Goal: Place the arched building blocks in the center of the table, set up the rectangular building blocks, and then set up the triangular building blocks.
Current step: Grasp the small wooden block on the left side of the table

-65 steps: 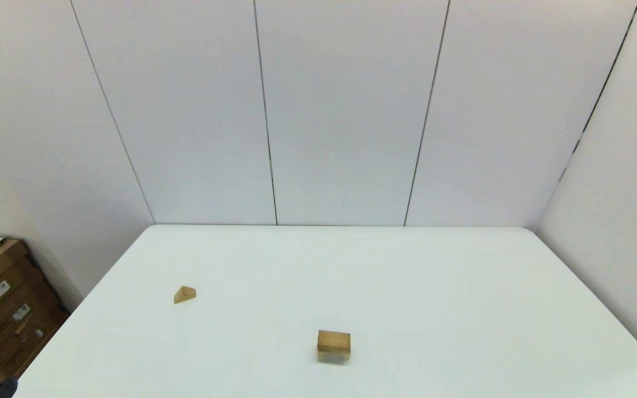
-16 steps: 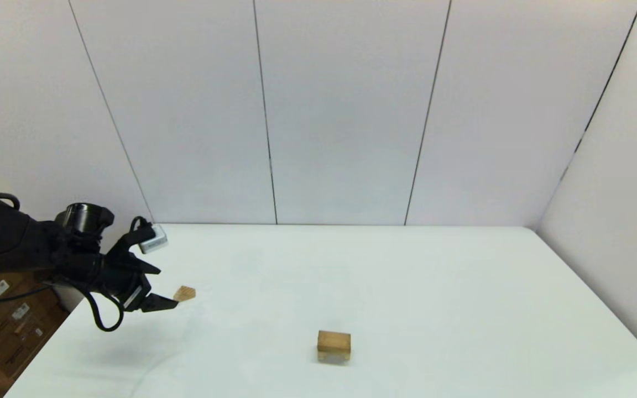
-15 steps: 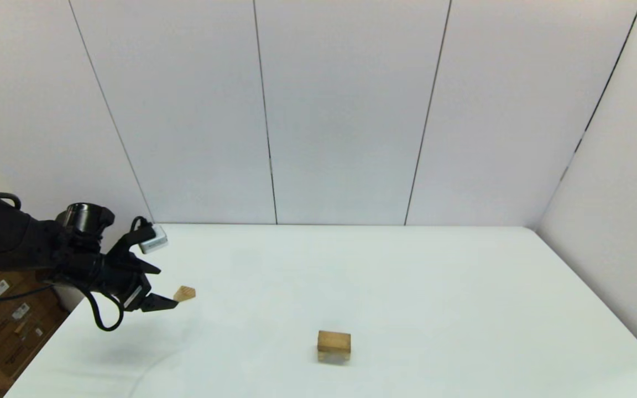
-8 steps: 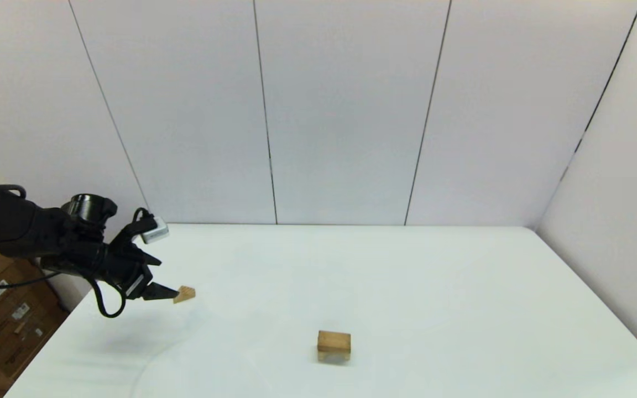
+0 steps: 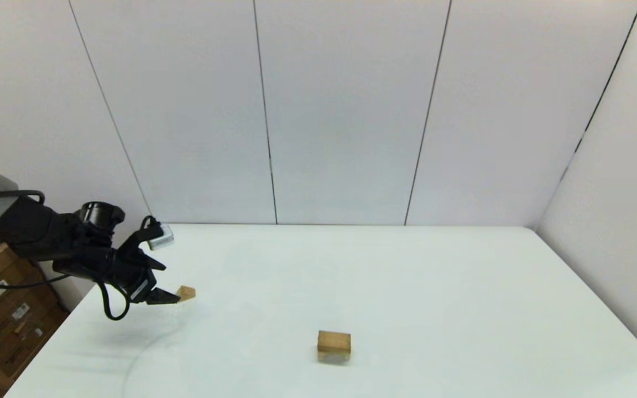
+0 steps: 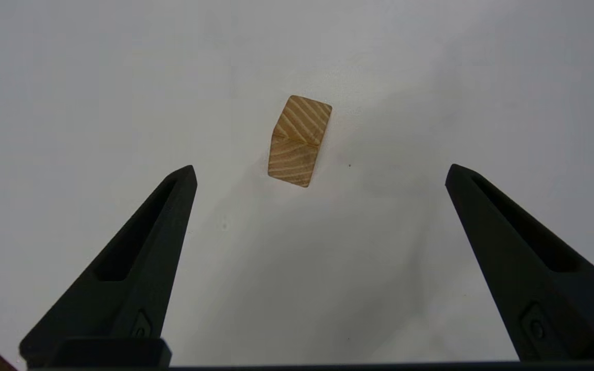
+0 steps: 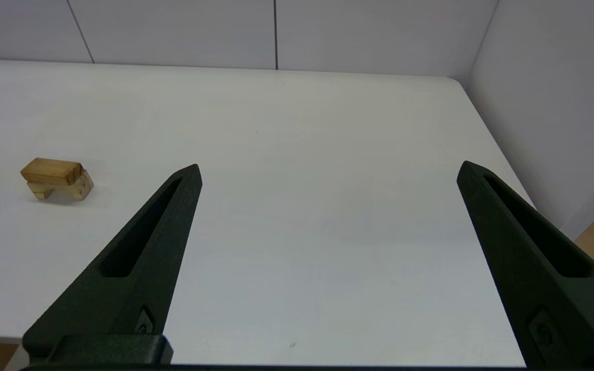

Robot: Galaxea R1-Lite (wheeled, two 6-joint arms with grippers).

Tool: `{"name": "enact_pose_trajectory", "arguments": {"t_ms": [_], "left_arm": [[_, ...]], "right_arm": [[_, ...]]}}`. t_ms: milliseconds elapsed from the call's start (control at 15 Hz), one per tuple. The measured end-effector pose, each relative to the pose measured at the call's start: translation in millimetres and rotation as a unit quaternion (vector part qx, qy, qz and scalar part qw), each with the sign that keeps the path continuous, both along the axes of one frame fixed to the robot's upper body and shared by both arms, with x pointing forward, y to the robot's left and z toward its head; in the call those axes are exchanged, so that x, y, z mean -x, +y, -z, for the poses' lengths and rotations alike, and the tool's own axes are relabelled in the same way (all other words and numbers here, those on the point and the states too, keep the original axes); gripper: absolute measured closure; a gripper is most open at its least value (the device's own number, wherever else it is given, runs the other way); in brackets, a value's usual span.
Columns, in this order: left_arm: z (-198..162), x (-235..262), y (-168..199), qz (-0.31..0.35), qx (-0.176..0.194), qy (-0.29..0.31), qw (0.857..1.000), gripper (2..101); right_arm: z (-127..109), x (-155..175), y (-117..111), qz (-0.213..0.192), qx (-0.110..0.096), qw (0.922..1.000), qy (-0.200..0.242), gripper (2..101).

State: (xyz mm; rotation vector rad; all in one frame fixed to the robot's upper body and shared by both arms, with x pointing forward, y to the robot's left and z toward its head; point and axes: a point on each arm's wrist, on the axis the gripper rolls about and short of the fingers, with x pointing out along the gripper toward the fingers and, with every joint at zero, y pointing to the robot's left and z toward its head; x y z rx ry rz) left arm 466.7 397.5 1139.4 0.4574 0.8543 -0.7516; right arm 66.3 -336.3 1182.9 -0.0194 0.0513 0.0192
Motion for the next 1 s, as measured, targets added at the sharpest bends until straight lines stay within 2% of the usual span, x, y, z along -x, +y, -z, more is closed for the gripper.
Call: {"name": "enact_pose_trajectory", "arguments": {"t_ms": [1000], "left_arm": [[26.8, -15.9, 3.0, 0.005, 0.008, 0.016, 1.0, 5.4]], "right_arm": [[-0.1, 0.0, 0.0, 0.0, 0.0, 1.0, 0.0, 4.3]]}}
